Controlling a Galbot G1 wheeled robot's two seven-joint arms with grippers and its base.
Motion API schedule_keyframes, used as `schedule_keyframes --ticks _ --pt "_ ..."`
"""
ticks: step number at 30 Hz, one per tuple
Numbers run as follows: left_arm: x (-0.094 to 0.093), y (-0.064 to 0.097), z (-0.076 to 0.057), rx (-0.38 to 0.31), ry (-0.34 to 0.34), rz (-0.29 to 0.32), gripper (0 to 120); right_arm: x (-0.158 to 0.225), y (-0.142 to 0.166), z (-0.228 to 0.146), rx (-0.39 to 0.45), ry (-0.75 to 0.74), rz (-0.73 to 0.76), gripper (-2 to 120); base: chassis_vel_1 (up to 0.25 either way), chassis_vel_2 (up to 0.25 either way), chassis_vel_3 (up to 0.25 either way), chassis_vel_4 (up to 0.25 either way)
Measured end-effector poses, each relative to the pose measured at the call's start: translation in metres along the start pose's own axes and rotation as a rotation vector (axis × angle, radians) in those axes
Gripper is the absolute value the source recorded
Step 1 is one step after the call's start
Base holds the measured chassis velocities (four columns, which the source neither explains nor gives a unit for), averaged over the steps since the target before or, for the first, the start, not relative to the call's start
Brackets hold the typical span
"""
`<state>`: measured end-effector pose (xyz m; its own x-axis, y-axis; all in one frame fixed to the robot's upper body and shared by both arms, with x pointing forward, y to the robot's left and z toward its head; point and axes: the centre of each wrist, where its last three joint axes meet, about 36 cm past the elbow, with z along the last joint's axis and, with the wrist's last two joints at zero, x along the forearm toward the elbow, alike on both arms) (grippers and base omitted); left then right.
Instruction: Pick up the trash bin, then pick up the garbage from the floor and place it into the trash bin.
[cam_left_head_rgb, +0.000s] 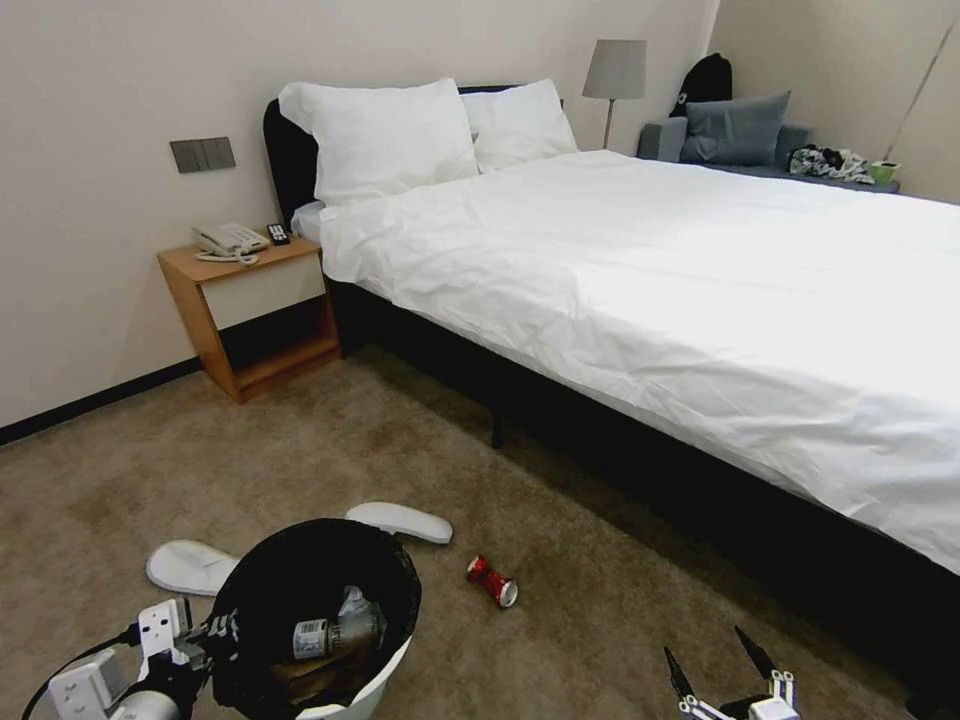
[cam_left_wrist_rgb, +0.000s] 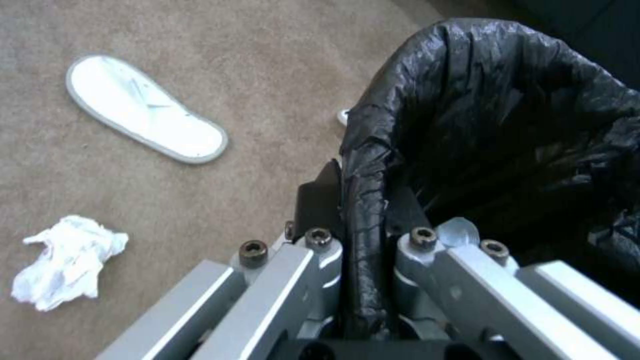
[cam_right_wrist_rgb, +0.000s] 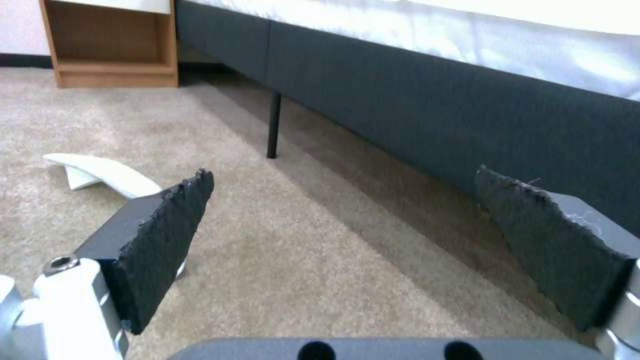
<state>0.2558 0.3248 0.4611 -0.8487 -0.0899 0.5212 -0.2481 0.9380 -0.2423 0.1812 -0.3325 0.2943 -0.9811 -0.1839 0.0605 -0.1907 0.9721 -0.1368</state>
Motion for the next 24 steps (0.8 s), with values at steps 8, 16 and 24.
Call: schedule_keyframes --ticks 8,16,24 --pt "0.0002 0.0006 0.0 -0.004 0.003 -0.001 4 0.0003 -0.0002 0.0009 -0.002 0.002 -0.004 100 -0.072 0.059 0.066 -0.072" --pt "0.0 0.0012 -0.0008 -0.009 0.004 -0.002 4 0.0001 -0.0006 0.0022 -0.005 0.003 -0.009 100 -0.052 0.064 0.055 -0.051" --pt "0.0 0.0009 0.0 -0.008 0.006 -0.003 4 -0.0021 -0.0009 0.0024 -0.004 0.0 -0.013 100 -0.08 0.068 0.067 -0.062"
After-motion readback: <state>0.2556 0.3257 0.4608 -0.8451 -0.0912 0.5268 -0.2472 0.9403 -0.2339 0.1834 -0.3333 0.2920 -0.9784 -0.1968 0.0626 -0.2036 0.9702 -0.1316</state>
